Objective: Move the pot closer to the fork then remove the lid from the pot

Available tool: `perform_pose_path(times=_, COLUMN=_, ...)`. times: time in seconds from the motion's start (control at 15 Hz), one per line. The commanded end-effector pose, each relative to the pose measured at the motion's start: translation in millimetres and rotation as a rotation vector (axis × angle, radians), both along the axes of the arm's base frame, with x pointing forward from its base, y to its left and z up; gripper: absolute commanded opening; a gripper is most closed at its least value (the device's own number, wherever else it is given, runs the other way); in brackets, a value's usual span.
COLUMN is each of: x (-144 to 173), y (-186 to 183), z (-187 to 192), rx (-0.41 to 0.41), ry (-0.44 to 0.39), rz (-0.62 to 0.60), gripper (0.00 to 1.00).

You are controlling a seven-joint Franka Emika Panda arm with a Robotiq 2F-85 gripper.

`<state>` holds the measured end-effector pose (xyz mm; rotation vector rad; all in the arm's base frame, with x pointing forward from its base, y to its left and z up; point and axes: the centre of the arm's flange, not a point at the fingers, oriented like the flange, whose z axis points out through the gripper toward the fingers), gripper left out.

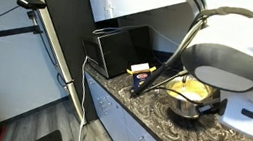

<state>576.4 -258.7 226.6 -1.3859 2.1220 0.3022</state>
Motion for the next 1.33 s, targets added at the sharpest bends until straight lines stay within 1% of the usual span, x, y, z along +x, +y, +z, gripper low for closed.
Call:
perform_pose_path(times=0.0, x=-12.2, y=24.2, z=29.4, rx=0.048, ry=-0.038, rz=0.060, gripper=0.03)
perform_pose_path(times=0.2, x=-7.6, y=34.9, z=20.2, rx=0.047, ry=-0.041, rz=0.096, gripper=0.03)
perform_pose_path(times=0.47, x=-4.2, y=38.7, z=13.5, rx=0.039, ry=-0.048, rz=0.115, gripper=0.03)
perform_pose_path(times=0.8, x=-1.2, y=34.2, z=5.2, rx=0.022, ry=-0.046, rz=0.110, gripper=0.03)
perform_pose_path(times=1.27, x=0.8, y=27.4, z=-6.8, rx=0.020, ry=-0.027, rz=0.093, gripper=0.03)
